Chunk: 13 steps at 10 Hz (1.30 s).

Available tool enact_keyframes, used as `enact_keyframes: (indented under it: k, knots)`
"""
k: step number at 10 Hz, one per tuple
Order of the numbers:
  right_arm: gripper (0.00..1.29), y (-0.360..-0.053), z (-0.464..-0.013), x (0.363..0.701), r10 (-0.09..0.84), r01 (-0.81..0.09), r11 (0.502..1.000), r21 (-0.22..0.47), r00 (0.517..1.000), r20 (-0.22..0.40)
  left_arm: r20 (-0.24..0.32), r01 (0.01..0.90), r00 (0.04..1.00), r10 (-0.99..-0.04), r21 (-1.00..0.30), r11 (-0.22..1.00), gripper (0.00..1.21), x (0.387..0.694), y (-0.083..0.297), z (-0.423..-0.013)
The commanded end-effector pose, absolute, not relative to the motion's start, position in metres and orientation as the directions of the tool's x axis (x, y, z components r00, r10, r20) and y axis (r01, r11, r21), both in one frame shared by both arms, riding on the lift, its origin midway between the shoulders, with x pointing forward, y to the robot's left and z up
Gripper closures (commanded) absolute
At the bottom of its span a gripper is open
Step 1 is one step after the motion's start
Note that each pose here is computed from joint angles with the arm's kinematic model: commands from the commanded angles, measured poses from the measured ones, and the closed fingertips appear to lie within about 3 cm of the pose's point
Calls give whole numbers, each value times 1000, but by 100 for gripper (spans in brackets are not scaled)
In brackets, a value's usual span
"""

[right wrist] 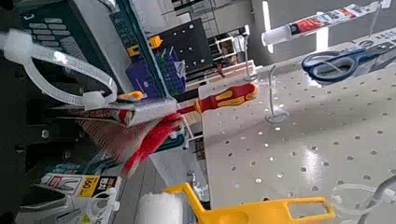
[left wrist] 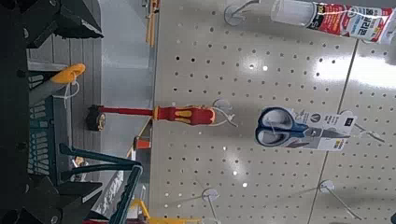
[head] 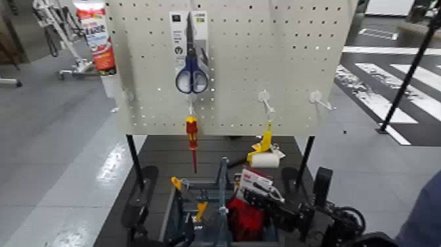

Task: Put the red colored gloves into the crate.

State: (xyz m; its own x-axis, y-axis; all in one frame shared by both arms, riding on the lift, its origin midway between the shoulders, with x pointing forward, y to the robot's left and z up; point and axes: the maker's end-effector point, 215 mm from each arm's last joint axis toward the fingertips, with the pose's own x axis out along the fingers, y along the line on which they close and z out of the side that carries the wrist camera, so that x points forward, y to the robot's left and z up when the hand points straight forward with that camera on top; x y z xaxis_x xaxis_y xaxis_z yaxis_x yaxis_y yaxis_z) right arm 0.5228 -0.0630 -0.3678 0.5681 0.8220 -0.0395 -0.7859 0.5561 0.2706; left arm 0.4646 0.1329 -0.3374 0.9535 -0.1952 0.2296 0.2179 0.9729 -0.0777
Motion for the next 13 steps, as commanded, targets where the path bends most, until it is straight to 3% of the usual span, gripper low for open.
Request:
enact_keyframes:
  k: [1, 7, 8, 9, 11, 13]
  knots:
    - [0, -60, -386, 517, 829, -775, 554, 303, 549, -110, 232, 212, 954, -188, -83, 974, 14, 465, 134, -337]
    - [0, -63, -370, 521, 824, -782, 559, 276, 562, -76, 234, 216, 953, -191, -86, 973, 14, 465, 133, -336]
    - [0, -71, -362, 522, 807, -772, 581, 256, 588, -58, 234, 217, 953, -192, -87, 972, 14, 465, 132, -336]
    - [0, -92, -352, 524, 758, -737, 647, 196, 650, -60, 234, 217, 953, -192, -87, 972, 14, 465, 132, -336]
    - [0, -160, -325, 518, 519, -519, 854, 14, 854, 2, 232, 216, 954, -191, -87, 973, 14, 464, 133, -337]
    - [0, -206, -328, 478, 312, -312, 950, -9, 949, 44, 233, 214, 954, -189, -90, 973, 14, 464, 134, -337]
